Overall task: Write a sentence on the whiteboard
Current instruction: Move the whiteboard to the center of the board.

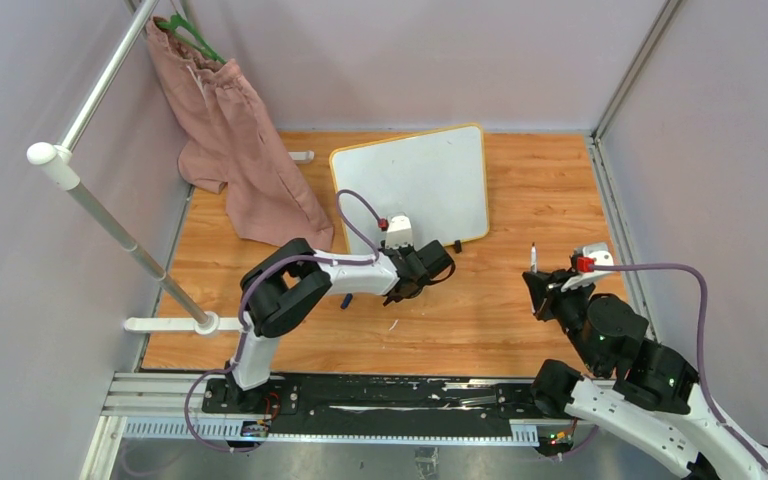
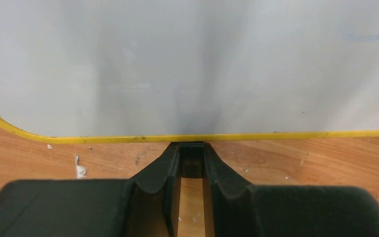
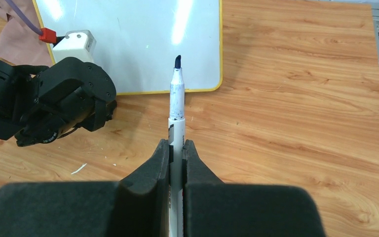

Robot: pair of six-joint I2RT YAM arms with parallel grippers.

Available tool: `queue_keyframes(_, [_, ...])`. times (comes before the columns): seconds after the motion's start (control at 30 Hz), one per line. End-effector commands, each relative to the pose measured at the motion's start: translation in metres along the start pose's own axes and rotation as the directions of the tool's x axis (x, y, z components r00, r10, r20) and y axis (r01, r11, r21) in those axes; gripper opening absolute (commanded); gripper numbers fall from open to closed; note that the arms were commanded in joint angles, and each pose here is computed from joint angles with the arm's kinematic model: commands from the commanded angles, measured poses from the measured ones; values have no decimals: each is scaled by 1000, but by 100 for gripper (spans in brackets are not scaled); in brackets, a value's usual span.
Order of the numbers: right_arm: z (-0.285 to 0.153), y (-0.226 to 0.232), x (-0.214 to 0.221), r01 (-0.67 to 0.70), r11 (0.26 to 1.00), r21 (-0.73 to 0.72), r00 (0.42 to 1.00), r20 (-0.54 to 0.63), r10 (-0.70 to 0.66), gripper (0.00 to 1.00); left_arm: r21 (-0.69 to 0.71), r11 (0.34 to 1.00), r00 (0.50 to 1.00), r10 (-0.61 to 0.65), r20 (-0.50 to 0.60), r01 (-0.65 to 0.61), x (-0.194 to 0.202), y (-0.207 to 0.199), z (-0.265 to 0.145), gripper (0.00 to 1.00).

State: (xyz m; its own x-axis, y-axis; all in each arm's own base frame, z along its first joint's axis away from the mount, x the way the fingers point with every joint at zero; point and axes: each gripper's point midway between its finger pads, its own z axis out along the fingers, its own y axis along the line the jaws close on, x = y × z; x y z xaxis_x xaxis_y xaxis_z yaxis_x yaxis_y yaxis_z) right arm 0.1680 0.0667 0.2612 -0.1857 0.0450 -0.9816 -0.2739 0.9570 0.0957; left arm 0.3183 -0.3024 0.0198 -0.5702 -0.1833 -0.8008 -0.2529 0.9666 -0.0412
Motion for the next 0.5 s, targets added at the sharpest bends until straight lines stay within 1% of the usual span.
queue_keyframes(0.0, [6, 12, -5, -51, 998, -33, 999, 17, 52, 0, -11, 969, 968, 244, -66, -245, 26, 33, 6, 0])
queue_keyframes(0.07, [7, 14, -5, -55, 998, -39, 998, 16, 55, 0, 16, 959, 957, 282, -73, -281, 29, 32, 6, 0])
queue_keyframes(0.17, [7, 16, -5, -57, 997, -42, 998, 13, 57, 0, 54, 951, 948, 308, -80, -304, 34, 31, 7, 0])
queue_keyframes(0.37, [6, 15, -5, -61, 997, -44, 998, 14, 61, 0, 152, 935, 937, 336, -89, -321, 44, 18, 6, 0])
queue_keyframes(0.47, [6, 15, -5, -59, 997, -46, 998, 11, 60, 0, 165, 930, 935, 346, -82, -330, 41, 12, 6, 0])
